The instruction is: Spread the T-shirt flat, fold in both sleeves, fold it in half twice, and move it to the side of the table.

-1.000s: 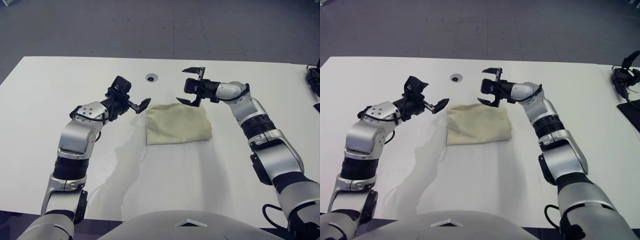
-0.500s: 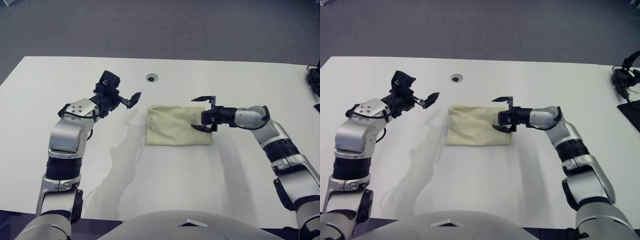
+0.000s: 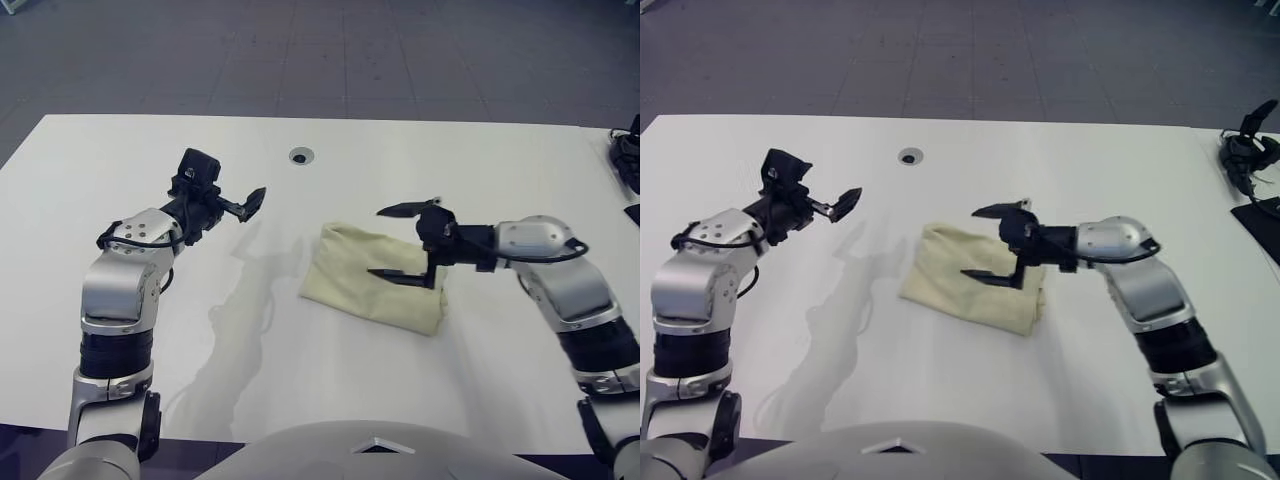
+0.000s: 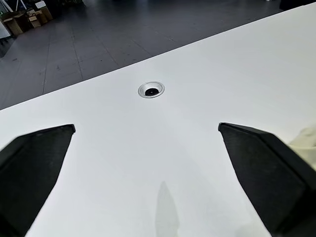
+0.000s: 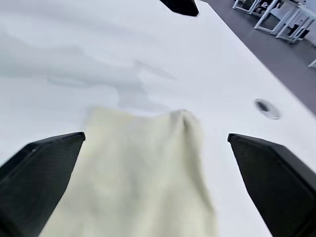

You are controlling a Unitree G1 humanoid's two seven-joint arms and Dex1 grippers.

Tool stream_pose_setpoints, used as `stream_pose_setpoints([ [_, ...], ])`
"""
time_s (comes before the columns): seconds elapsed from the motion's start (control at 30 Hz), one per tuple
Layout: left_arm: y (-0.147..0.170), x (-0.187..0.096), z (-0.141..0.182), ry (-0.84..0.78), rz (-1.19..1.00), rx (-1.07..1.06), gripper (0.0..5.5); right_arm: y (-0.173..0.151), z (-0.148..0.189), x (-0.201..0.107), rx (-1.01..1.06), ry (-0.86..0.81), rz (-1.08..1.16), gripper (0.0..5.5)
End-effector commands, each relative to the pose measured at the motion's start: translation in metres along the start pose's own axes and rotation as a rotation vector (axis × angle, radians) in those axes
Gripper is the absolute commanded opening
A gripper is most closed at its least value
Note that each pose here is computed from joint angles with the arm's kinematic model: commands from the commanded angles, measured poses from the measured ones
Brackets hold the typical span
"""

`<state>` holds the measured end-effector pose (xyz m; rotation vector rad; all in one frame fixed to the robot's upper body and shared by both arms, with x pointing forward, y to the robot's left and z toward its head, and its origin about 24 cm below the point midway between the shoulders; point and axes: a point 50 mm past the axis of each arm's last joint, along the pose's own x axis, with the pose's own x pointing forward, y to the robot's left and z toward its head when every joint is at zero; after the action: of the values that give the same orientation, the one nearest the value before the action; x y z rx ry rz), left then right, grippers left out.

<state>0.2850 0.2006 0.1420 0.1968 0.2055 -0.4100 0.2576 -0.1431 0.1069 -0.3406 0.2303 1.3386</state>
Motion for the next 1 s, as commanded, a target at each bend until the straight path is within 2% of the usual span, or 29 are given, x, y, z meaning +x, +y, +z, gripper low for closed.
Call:
stream_pose_setpoints([
  [0.03, -0.002, 0.004, 0.014, -0.044, 0.0, -0.007, 5.4, 0.001, -0.02, 0.018, 0.065, 0.036, 0.031, 5.39],
  [0.17, -0.004, 0.006, 0.019, -0.067, 0.012, -0.027, 5.4, -0.005, -0.041, 0.029, 0.087, 0.067, 0.004, 5.39],
  [0.3, -0.012, 0.008, 0.019, -0.073, -0.001, -0.029, 5.4, -0.012, -0.08, 0.028, 0.176, 0.112, -0.153, 5.39],
  [0.37, -0.014, 0.007, 0.019, -0.077, 0.008, -0.034, 5.4, -0.016, -0.124, 0.001, 0.292, 0.244, -0.428, 5.39],
  [0.43, -0.014, 0.004, 0.017, -0.081, 0.029, -0.049, 5.4, -0.014, -0.166, -0.04, 0.489, 0.353, -0.783, 5.39],
  [0.53, -0.017, 0.0, 0.012, -0.083, 0.065, -0.083, 5.4, 0.011, -0.209, -0.102, 0.733, 0.464, -1.186, 5.39],
  [0.6, -0.021, -0.002, 0.007, -0.08, 0.085, -0.11, 5.4, 0.025, -0.221, -0.126, 0.787, 0.504, -1.309, 5.39],
  [0.67, -0.025, -0.003, 0.004, -0.079, 0.097, -0.134, 5.4, 0.03, -0.224, -0.135, 0.795, 0.518, -1.345, 5.39],
  [0.73, -0.028, -0.002, 0.003, -0.082, 0.106, -0.145, 5.4, 0.023, -0.22, -0.136, 0.759, 0.503, -1.357, 5.39],
  [0.8, -0.025, -0.002, 0.007, -0.092, 0.141, -0.141, 5.4, -0.009, -0.191, -0.141, 0.6, 0.41, -1.423, 5.39],
  [0.83, -0.02, -0.005, 0.012, -0.115, 0.186, -0.15, 5.4, -0.041, -0.15, -0.138, 0.463, 0.273, -1.459, 5.39],
  [0.9, -0.012, -0.013, 0.019, -0.149, 0.274, -0.159, 5.4, -0.078, -0.066, -0.124, 0.249, 0.025, -1.46, 5.39],
  [0.93, -0.009, -0.017, 0.02, -0.158, 0.32, -0.167, 5.4, -0.085, -0.03, -0.109, 0.188, -0.074, -1.425, 5.39],
  [1.0, -0.003, -0.021, 0.019, -0.166, 0.395, -0.187, 5.4, -0.084, 0.004, -0.072, 0.196, -0.19, -1.317, 5.39],
])
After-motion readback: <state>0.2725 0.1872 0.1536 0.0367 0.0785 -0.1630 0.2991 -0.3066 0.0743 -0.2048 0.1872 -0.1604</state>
